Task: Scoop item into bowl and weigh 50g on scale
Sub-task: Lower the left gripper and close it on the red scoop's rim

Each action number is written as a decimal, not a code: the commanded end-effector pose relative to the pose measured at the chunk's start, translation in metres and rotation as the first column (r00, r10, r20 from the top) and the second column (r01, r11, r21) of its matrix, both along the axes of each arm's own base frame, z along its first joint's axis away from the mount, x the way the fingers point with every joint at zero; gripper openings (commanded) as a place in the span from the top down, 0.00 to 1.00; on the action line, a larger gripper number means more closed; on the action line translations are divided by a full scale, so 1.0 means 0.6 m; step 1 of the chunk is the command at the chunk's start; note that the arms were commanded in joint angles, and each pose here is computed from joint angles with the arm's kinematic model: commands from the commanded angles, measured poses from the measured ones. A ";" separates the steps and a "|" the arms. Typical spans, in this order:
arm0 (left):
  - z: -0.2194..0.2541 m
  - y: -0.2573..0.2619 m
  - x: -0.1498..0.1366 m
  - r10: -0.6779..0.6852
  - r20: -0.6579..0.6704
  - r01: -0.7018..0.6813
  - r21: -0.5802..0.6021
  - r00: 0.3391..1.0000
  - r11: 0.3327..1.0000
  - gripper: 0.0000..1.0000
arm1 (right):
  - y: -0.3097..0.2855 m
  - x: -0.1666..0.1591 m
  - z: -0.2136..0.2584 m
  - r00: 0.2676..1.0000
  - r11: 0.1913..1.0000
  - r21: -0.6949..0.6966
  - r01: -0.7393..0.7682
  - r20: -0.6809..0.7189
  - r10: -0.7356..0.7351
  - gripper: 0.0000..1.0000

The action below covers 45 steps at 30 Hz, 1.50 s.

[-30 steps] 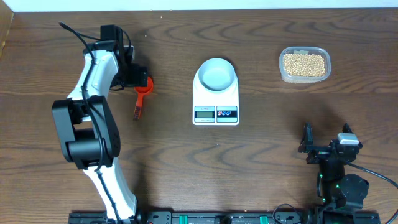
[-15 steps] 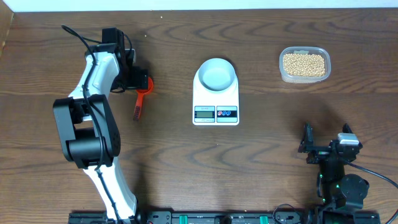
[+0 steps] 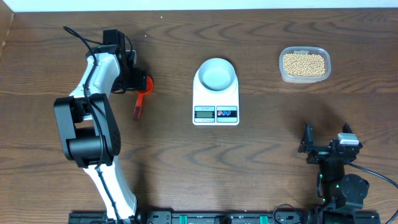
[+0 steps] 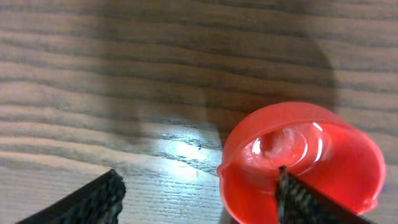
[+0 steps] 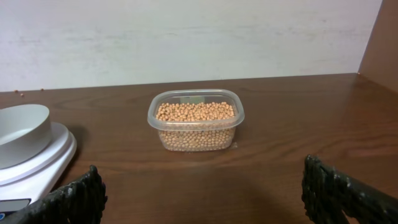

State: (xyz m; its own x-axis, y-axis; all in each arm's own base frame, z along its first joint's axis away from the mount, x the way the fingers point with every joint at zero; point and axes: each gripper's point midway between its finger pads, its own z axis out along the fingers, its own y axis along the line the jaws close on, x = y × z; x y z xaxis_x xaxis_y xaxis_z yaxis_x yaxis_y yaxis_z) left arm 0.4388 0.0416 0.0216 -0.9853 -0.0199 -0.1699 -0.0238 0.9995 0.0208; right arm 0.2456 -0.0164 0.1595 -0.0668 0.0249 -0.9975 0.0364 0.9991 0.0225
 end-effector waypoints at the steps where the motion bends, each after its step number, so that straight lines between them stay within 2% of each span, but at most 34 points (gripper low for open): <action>1: -0.017 0.006 -0.009 -0.003 -0.029 0.003 0.011 1.000 1.000 0.27 | 0.005 0.000 -0.001 1.000 1.000 0.014 -0.012 0.003 0.012 0.01; 5: -0.017 0.006 -0.009 -0.003 -0.029 0.003 0.011 1.000 1.000 0.35 | 0.005 0.000 -0.001 1.000 1.000 0.014 -0.012 0.003 0.012 0.01; 11: -0.018 0.006 -0.010 -0.002 -0.030 0.003 0.011 1.000 1.000 0.55 | 0.005 0.000 -0.001 1.000 1.000 0.014 -0.012 0.003 0.012 0.01; 26: -0.021 0.005 -0.014 -0.002 -0.038 0.003 0.010 0.999 1.000 0.79 | 0.005 0.000 -0.001 1.000 1.000 0.014 -0.012 0.003 0.012 0.01; 34: -0.022 0.002 -0.014 -0.004 -0.038 0.004 0.000 0.999 1.000 0.81 | 0.005 0.000 -0.001 1.000 1.000 0.014 -0.012 0.003 0.012 0.01; 37: -0.023 0.002 -0.015 -0.004 -0.041 0.004 -0.002 0.999 1.000 0.71 | 0.005 0.000 -0.001 1.000 1.000 0.013 -0.012 0.003 0.012 0.01; 45: -0.030 0.000 -0.022 -0.005 -0.050 0.005 -0.003 0.999 1.000 0.71 | 0.005 0.000 -0.001 1.000 1.000 0.014 -0.012 0.003 0.012 0.01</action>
State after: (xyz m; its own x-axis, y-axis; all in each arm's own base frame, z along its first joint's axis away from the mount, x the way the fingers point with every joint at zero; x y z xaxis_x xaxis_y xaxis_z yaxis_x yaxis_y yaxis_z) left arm 0.4311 0.0408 0.0128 -0.9887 -0.0210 -0.1482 -0.0240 0.9995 0.0184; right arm 0.2456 -0.0164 0.1595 -0.0668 0.0249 -0.9975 0.0360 0.9991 0.0226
